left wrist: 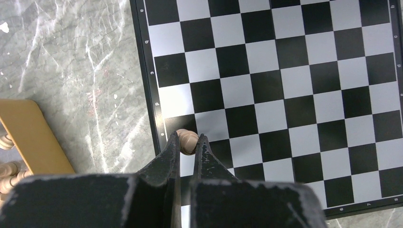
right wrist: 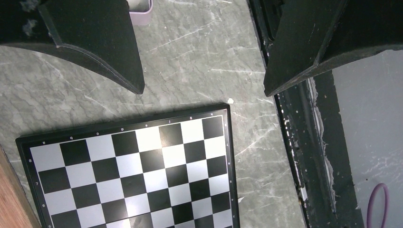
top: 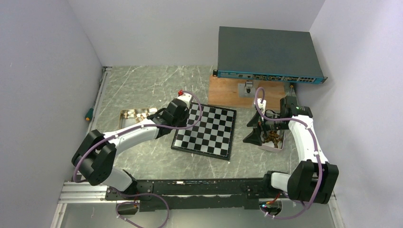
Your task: Set up the chess pieces on the board
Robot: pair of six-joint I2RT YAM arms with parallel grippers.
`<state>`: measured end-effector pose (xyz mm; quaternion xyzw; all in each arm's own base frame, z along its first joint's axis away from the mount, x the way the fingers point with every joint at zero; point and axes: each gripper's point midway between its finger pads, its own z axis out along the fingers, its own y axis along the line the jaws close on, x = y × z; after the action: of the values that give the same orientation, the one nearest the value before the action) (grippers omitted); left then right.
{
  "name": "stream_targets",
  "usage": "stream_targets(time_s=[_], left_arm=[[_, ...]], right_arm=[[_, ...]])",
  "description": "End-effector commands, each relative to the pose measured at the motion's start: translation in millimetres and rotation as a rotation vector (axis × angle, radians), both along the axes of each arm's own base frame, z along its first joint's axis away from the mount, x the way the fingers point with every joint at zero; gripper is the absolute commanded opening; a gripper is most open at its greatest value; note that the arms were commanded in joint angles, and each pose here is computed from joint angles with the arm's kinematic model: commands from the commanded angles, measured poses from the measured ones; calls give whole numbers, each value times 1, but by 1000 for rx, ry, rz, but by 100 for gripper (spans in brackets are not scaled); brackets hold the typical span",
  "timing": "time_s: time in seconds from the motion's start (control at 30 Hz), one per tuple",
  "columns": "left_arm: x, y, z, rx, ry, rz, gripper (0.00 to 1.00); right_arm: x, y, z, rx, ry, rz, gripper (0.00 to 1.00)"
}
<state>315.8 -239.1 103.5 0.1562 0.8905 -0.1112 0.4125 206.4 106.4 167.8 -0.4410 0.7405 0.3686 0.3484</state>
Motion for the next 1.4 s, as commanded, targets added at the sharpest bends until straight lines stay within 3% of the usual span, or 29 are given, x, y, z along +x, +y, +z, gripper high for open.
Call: stream_targets(time_s=[0.0, 0.33, 1.37], left_arm=[[15, -7, 18, -61, -24, 12, 0], [25, -2, 25, -94, 12, 87, 0], [32, -6, 0, -104, 79, 78, 0]], right_arm=[[4, 3, 9, 38, -41, 19, 99], [5, 3, 7, 32, -37, 17, 99], [6, 2, 4, 26, -30, 15, 99]])
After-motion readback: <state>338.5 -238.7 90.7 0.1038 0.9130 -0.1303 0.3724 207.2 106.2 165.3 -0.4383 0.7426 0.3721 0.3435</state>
